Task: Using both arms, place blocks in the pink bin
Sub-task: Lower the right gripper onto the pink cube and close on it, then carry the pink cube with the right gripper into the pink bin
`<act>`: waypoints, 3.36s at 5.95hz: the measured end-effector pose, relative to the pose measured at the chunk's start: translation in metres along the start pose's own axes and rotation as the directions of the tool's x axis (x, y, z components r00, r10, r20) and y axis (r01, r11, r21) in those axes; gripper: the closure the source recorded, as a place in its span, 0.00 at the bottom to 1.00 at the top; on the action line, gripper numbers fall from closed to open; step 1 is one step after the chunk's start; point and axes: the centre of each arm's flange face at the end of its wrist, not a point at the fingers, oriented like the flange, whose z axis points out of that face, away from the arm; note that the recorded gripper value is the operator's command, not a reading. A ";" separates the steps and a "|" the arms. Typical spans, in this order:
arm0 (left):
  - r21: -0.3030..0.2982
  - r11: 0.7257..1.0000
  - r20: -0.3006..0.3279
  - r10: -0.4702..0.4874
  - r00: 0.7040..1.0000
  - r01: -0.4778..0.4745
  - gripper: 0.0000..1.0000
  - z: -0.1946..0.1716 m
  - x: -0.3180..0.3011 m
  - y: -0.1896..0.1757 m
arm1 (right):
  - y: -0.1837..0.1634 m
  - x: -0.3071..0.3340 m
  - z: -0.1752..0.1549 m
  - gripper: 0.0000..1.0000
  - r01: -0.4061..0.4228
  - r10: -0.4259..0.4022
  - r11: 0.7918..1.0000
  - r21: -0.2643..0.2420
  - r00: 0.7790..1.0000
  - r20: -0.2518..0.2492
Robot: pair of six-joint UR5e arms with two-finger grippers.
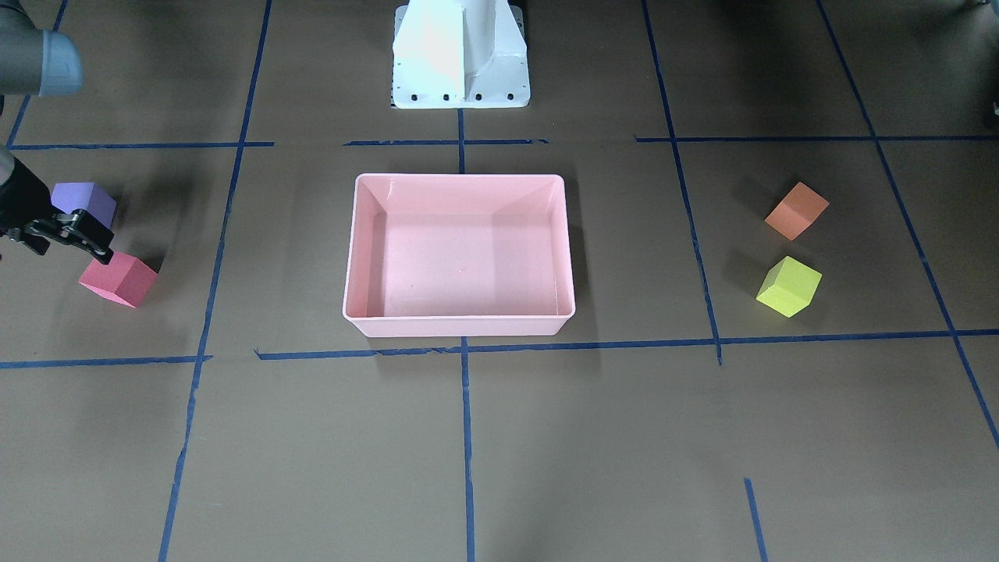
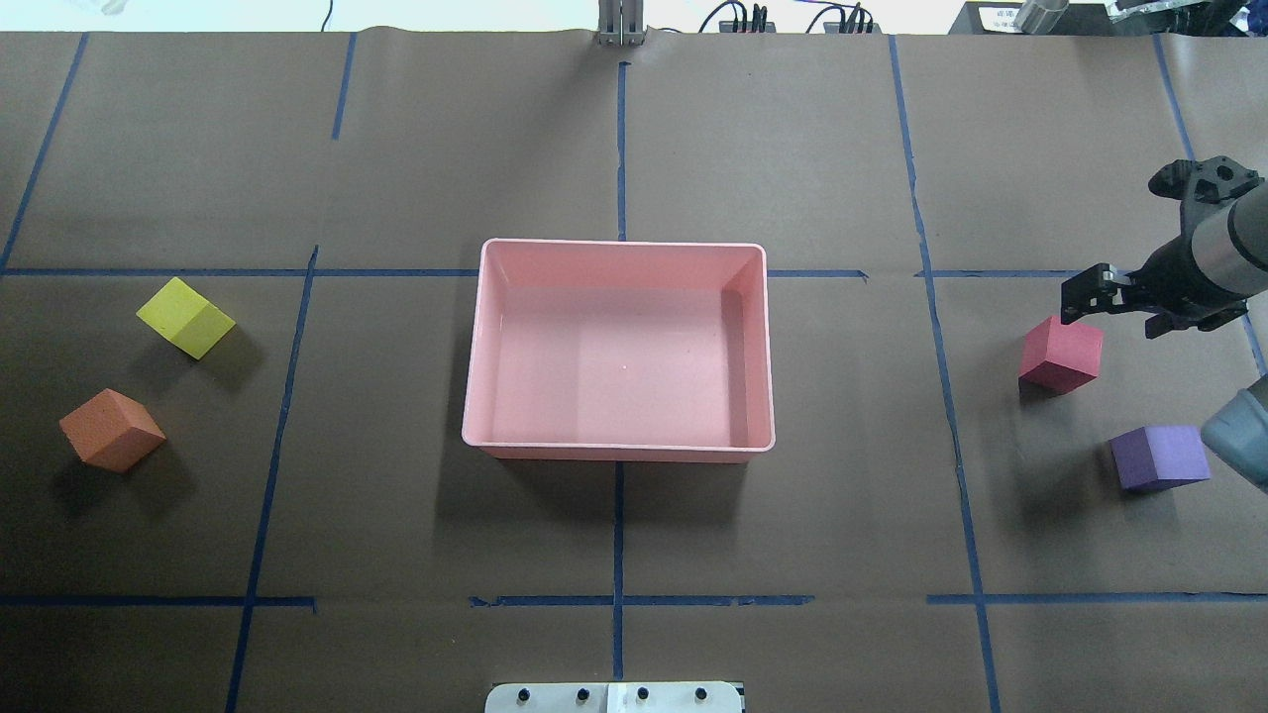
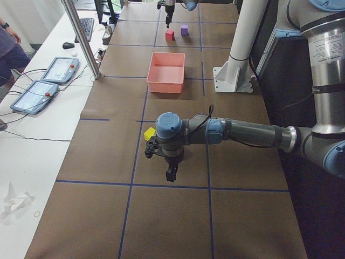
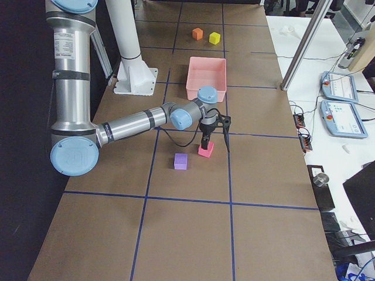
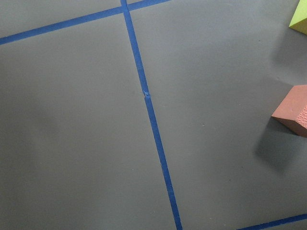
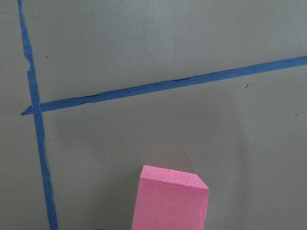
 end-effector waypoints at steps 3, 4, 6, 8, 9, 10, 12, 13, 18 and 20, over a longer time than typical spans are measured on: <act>-0.002 1.000 -0.001 -0.002 1.000 0.002 0.00 0.000 0.001 0.005 | 0.007 -0.009 0.030 0.00 0.021 -0.022 0.999 -0.024 0.999 -0.039; -0.002 1.000 0.000 -0.002 1.000 0.002 0.00 0.000 0.001 0.005 | 0.009 -0.009 0.038 0.00 0.025 -0.027 0.999 -0.034 0.998 -0.048; 0.001 1.000 0.001 0.000 1.000 0.000 0.00 -0.001 0.002 0.005 | 0.013 -0.004 0.057 0.04 0.027 -0.031 0.998 -0.058 0.996 -0.078; 0.005 1.000 0.002 0.004 1.000 -0.004 0.00 -0.003 0.004 0.004 | 0.017 -0.008 0.075 0.77 0.039 -0.047 0.996 -0.077 0.994 -0.100; 0.005 1.000 0.002 0.005 1.000 -0.005 0.00 -0.004 0.005 0.006 | 0.016 -0.014 0.076 0.79 0.046 -0.053 0.996 -0.078 0.994 -0.096; 0.006 1.000 0.002 0.007 1.000 -0.007 0.00 -0.005 0.007 0.010 | 0.015 -0.022 0.072 0.79 0.054 -0.060 0.996 -0.072 0.995 -0.086; 0.013 1.000 0.004 0.013 1.000 -0.013 0.00 -0.009 0.012 0.015 | 0.009 -0.072 0.035 0.78 0.095 -0.096 0.995 -0.020 0.995 -0.009; 0.019 1.000 0.005 0.018 1.000 -0.018 0.00 -0.012 0.016 0.014 | 0.002 -0.113 0.009 0.78 0.120 -0.121 0.993 0.019 0.992 0.046; 0.139 0.980 0.016 0.141 0.990 -0.142 0.00 -0.046 0.045 -0.033 | 0.083 -0.438 -0.100 0.01 -0.061 0.060 0.998 0.004 0.992 0.109; 0.183 0.974 -0.031 0.141 0.990 -0.133 0.00 -0.058 0.059 -0.058 | 0.119 -0.492 -0.094 0.00 -0.063 0.061 0.998 0.015 0.993 0.096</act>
